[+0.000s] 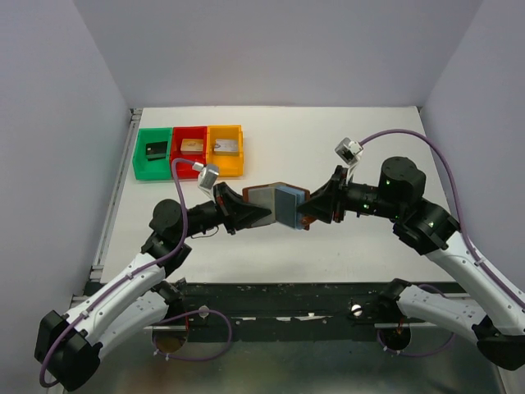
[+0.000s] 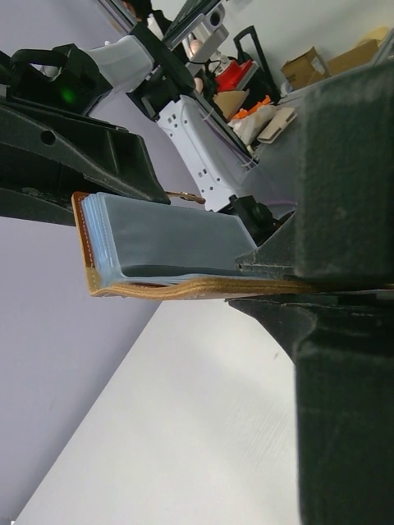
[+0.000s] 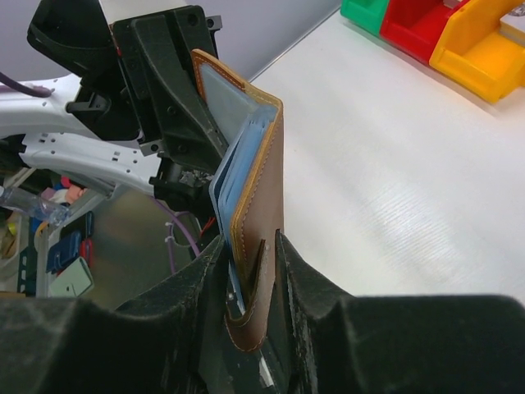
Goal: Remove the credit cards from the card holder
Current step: Place the card holder at the center of the board.
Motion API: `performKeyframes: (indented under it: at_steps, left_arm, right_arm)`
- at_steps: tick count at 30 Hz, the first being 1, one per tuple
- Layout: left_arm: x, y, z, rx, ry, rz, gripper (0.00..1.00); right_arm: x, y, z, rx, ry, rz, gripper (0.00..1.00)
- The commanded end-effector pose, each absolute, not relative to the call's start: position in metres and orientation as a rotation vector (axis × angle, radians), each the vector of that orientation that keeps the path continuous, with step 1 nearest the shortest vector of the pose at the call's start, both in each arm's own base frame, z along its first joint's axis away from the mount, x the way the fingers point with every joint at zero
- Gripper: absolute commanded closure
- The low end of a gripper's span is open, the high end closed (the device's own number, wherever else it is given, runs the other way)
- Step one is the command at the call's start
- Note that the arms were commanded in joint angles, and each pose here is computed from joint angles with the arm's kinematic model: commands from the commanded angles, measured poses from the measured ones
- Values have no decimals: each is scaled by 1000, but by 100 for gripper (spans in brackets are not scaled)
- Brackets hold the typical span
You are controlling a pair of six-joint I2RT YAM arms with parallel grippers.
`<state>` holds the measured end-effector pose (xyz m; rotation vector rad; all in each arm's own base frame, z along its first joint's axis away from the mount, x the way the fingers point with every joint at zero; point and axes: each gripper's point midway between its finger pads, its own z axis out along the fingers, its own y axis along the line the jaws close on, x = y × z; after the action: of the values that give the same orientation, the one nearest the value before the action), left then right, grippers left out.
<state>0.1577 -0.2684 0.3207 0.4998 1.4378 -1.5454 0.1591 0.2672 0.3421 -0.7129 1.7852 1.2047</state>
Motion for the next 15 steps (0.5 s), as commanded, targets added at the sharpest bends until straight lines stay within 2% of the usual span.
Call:
performKeyframes:
  at_steps: [1, 9, 13, 14, 15]
  left_arm:
    - [150, -268, 339, 544, 1345, -1579, 100]
    - [154, -273, 334, 545, 1357, -1594, 100]
    - [160, -276, 329, 527, 1381, -1592, 100]
    - [162, -277, 328, 516, 1390, -1590, 90]
    - [163, -277, 327, 510, 1397, -1590, 74]
  right_arm:
    - [164, 268, 329, -687, 1834, 1197, 63]
    - [161, 272, 328, -718, 1843, 1227, 67]
    - [161, 272, 330, -726, 1843, 1224, 76]
    - [162, 272, 329, -723, 1851, 1218, 80]
    - [162, 271, 329, -720, 1857, 1208, 83]
